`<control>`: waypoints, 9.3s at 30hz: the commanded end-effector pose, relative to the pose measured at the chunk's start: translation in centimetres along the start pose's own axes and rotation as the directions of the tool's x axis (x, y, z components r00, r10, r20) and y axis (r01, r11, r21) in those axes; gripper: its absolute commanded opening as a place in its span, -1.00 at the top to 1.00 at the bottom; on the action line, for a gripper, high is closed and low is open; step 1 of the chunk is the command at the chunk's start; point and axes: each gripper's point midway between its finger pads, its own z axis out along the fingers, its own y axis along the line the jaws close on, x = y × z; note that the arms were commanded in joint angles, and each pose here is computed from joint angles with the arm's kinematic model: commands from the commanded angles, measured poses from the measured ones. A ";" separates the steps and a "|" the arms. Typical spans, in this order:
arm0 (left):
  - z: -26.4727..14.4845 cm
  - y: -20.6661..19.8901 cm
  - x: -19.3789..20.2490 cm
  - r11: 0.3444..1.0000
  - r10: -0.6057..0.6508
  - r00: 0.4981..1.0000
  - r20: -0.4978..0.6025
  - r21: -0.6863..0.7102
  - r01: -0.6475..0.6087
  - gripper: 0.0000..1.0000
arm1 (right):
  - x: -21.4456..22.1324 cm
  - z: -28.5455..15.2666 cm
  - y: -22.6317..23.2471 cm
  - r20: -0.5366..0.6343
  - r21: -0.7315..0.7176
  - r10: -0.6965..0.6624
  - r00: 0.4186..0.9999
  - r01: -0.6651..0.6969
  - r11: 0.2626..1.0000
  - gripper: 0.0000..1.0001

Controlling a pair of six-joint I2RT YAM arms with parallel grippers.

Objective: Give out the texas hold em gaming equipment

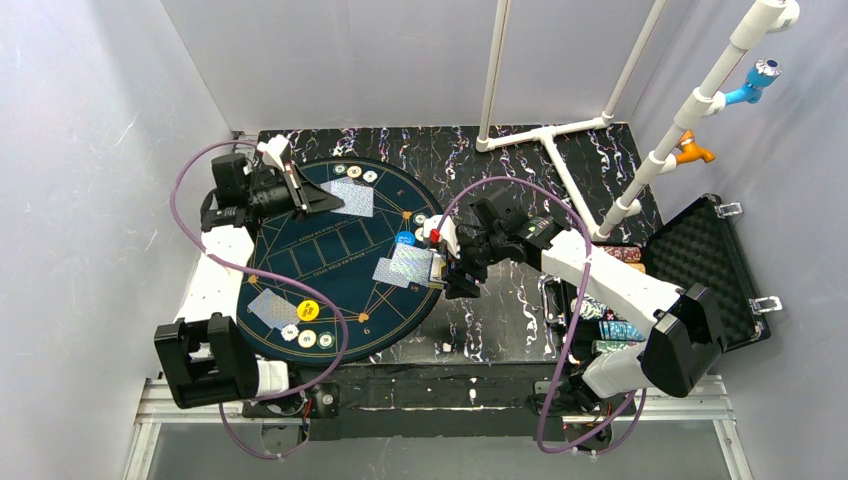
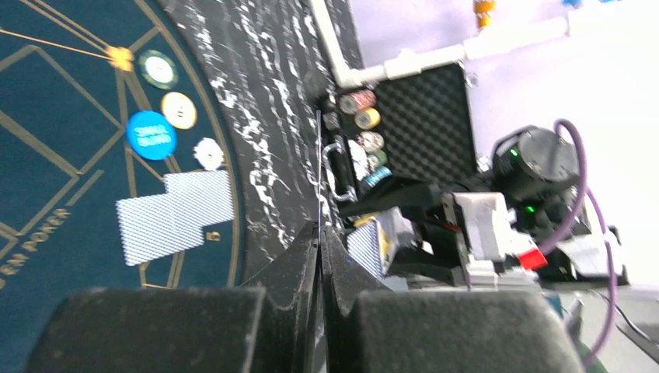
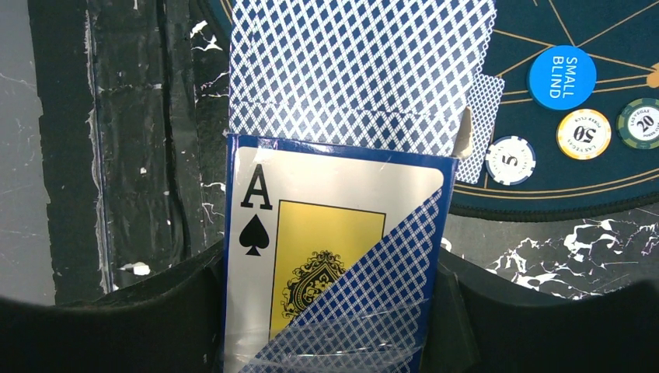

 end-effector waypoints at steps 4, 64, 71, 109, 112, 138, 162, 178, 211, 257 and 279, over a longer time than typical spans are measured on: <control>-0.8 4.7 -1.8 0.963 0.056 0.996 0.065 -0.269 -0.036 1.00 | -2.2 -1.1 -0.7 0.082 0.035 -0.032 0.996 0.029 0.999 0.97; 1.8 29.2 -11.0 0.836 -0.159 0.974 0.164 -0.502 0.221 1.00 | -0.8 -1.0 -1.7 0.060 0.038 0.007 0.998 -0.009 0.999 0.97; 3.4 29.3 -10.7 0.843 -0.166 0.976 0.142 -0.493 0.215 1.00 | -0.6 -0.9 -1.7 0.057 0.036 0.008 0.998 -0.010 0.999 0.97; 6.7 28.4 -12.7 0.878 -0.150 0.987 0.060 -0.451 0.160 -0.40 | -0.8 -0.8 -1.8 0.059 0.034 0.005 0.998 -0.007 0.999 0.97; 5.5 28.9 -13.0 0.839 -0.112 0.990 0.082 -0.526 0.139 -0.40 | -0.8 -0.9 -1.8 0.058 0.038 0.003 0.998 -0.005 0.999 0.97; 5.8 -0.2 5.2 0.990 0.084 0.947 -0.312 0.132 -0.044 -0.61 | -1.3 -1.4 -1.3 0.075 0.048 -0.022 0.997 0.018 0.999 0.97; 7.6 -1.7 13.0 0.989 0.129 0.865 -0.484 0.128 -0.075 0.74 | -1.9 -1.9 -1.3 0.093 0.063 -0.024 0.995 0.018 0.998 0.97; 3.1 -1.3 6.8 0.991 0.128 0.942 -0.311 0.081 -0.108 1.00 | -1.5 -1.8 -1.3 0.084 0.066 -0.019 0.996 0.014 0.998 0.97; -13.2 23.3 -4.5 -0.161 0.436 0.240 -0.867 -0.338 -0.927 1.00 | -1.2 -1.8 -1.2 0.085 0.071 -0.015 0.996 0.009 0.997 0.97; 1.1 -0.5 5.4 0.937 0.335 0.917 -0.217 -0.029 -0.349 -0.72 | -1.8 -1.3 -1.6 0.090 0.056 -0.008 0.996 0.003 0.998 0.97; 9.7 -1.4 15.4 0.987 0.153 0.834 -0.530 0.042 -0.154 -0.36 | -2.7 -1.7 -1.3 0.113 0.050 -0.031 0.993 0.026 0.998 0.97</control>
